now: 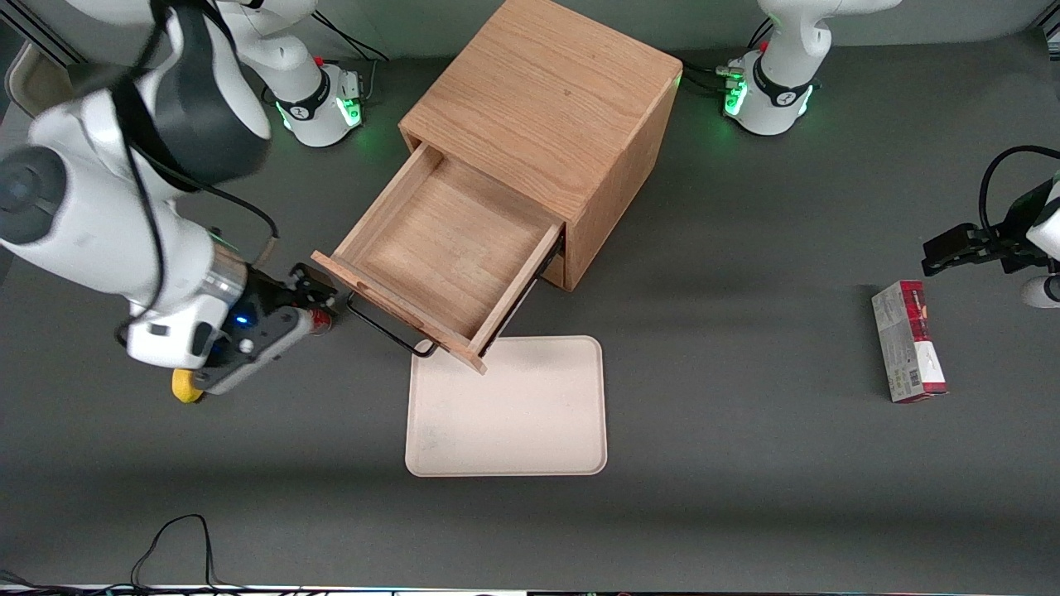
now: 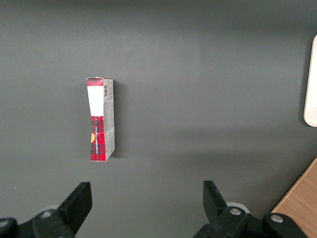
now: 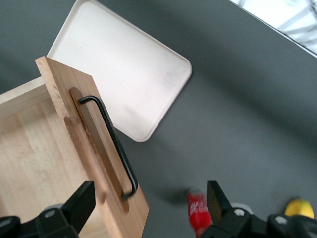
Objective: Open upper drawer
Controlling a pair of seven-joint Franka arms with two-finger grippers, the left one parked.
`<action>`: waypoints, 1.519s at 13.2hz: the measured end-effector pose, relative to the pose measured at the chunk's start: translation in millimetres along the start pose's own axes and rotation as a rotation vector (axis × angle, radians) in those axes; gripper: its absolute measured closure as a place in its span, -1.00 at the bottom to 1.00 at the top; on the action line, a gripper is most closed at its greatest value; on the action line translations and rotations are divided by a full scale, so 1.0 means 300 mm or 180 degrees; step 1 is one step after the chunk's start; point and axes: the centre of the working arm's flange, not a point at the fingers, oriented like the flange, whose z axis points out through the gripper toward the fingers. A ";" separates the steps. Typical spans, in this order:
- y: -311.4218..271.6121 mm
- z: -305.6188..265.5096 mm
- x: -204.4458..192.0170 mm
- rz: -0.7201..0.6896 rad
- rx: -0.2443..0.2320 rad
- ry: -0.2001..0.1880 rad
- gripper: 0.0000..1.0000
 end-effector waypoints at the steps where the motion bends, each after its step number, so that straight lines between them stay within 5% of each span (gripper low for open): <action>1: 0.029 -0.056 -0.037 0.0204 -0.0016 0.0002 -1.00; 6: 0.220 -0.199 -0.205 0.1035 -0.0081 -0.0120 -1.00; 11: 0.455 -0.238 -0.369 0.1462 -0.0096 0.0021 -1.00; 15: 0.460 -0.252 -0.470 0.1449 -0.0269 0.0032 -1.00; 20: 0.470 -0.197 -0.508 0.1485 -0.0277 0.0007 -1.00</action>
